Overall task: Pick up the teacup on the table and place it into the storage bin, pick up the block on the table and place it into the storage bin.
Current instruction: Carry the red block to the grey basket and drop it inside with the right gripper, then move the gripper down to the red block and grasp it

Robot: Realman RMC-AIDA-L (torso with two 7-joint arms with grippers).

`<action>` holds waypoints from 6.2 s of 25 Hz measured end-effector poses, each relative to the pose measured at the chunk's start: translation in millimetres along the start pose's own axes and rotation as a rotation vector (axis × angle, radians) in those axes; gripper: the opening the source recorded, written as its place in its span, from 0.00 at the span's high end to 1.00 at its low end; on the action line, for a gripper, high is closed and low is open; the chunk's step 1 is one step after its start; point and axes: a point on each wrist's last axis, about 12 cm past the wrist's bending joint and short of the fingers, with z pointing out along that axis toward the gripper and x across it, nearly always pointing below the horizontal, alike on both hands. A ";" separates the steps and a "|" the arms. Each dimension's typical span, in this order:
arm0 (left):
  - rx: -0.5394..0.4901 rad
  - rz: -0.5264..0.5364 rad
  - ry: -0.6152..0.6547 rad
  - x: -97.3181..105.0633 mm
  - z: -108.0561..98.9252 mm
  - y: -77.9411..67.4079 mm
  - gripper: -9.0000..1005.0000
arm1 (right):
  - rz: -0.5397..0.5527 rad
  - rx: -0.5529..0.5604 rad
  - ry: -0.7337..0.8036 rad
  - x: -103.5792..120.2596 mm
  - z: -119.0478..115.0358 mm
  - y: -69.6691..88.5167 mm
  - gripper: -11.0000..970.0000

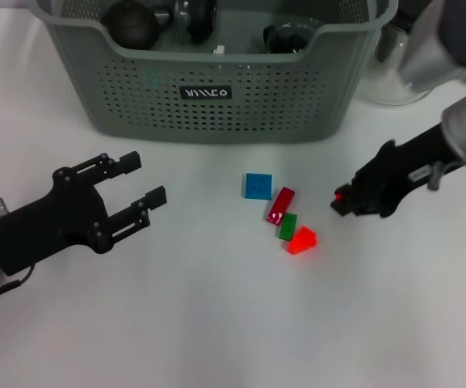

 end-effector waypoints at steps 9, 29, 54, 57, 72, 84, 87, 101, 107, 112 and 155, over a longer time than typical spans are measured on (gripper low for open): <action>-0.029 -0.001 -0.009 -0.4 -5.8 1.7 0.38 | -0.027 -0.165 -0.344 5.5 -46.1 3.7 0.80; -0.005 -0.015 0.003 2.1 -3.0 -2.2 0.38 | 0.069 0.135 -0.754 -120.5 -93.0 -12.7 0.78; 0.016 -0.027 -0.001 3.4 3.4 -4.5 0.38 | 0.094 0.397 -0.298 -191.4 29.8 -27.9 0.75; 0.016 -0.028 -0.002 3.5 2.9 -4.9 0.38 | 0.088 0.394 -0.320 -191.8 25.9 -26.9 0.69; 0.138 -0.031 0.066 -3.4 -14.5 -7.0 0.38 | -0.083 -0.015 -0.286 -108.9 -76.7 28.4 0.26; 0.105 -0.041 0.079 0.7 -13.4 -5.9 0.38 | -0.192 -0.074 0.142 -68.7 -13.0 37.9 0.26; 0.101 -0.042 0.080 1.2 -13.3 -5.8 0.38 | -0.263 -0.066 0.197 -65.9 9.0 42.1 0.30; 0.093 -0.043 0.081 1.7 -13.1 -5.5 0.38 | 0.151 0.014 0.209 -53.7 37.6 27.0 0.39; 0.083 -0.043 0.087 2.5 -12.7 -4.2 0.38 | 0.336 0.027 0.216 -51.8 40.2 29.3 0.39; 0.070 -0.045 0.097 4.5 -12.3 -3.6 0.38 | 0.352 0.064 0.233 -52.7 47.9 32.0 0.39; 0.058 -0.055 0.099 6.9 -11.8 -3.7 0.38 | 0.143 0.140 0.300 -55.0 72.8 47.4 0.45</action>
